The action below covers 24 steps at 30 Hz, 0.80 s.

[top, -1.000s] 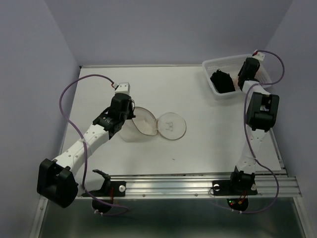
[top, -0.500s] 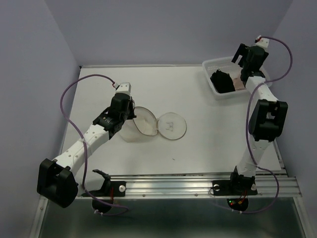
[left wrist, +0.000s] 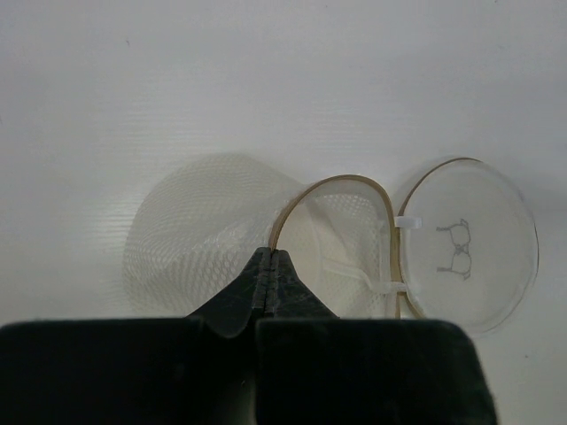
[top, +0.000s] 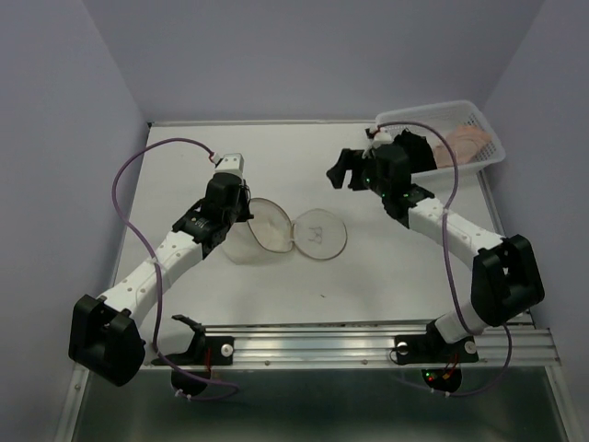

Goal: Unzip the laundry bag and remove the bra

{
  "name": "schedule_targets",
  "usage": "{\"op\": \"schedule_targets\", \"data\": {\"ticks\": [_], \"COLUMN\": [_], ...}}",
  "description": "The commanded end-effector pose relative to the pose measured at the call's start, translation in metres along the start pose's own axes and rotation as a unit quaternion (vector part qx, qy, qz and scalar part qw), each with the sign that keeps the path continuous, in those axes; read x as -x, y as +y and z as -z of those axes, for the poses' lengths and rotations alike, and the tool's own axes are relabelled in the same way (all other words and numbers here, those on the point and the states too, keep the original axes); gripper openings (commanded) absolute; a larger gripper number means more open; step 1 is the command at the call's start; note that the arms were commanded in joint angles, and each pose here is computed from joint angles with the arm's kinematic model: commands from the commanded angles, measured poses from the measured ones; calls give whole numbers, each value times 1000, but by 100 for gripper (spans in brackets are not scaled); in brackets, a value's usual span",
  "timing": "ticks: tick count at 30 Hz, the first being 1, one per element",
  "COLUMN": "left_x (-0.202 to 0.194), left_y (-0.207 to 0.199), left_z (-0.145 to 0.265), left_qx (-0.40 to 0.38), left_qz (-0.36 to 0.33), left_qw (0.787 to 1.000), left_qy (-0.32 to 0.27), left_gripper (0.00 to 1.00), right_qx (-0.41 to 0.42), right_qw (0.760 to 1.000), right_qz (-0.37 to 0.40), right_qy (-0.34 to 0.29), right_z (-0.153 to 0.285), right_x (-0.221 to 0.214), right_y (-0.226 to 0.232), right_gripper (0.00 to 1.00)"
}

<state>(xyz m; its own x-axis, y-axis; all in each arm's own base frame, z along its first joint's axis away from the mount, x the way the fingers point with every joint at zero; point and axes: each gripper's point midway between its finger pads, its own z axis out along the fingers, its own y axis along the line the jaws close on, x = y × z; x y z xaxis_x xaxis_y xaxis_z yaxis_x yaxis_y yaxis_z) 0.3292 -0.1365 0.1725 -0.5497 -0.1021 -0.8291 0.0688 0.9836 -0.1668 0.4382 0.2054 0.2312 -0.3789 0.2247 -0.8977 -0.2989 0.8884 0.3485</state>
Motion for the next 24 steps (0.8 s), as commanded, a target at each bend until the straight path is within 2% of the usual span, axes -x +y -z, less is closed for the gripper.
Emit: {"op": "schedule_targets", "data": {"ticks": [1, 5, 6, 12, 24], "left_x": [18, 19, 19, 17, 11], "left_y": [-6, -5, -4, -4, -8], "left_z": [6, 6, 6, 4, -2], "left_qx": [-15, -12, -11, -8, -17], "left_qz": [3, 4, 3, 3, 2], "left_qw": [999, 999, 999, 1000, 1000], "left_qy": [-29, -31, -31, -29, -17], "left_gripper": [0, 0, 0, 0, 0], "right_qx": [-2, -36, -41, -31, -26], "right_qw": [997, 991, 989, 982, 976], "right_qz": [-47, -55, -54, -52, -49], "right_qy": [68, 117, 135, 181, 211], "right_z": [13, 32, 39, 55, 41], "right_x": [-66, -120, -137, -175, -202], "right_y": [3, -18, -24, -27, -26], "right_gripper": [85, 76, 68, 50, 46]}}
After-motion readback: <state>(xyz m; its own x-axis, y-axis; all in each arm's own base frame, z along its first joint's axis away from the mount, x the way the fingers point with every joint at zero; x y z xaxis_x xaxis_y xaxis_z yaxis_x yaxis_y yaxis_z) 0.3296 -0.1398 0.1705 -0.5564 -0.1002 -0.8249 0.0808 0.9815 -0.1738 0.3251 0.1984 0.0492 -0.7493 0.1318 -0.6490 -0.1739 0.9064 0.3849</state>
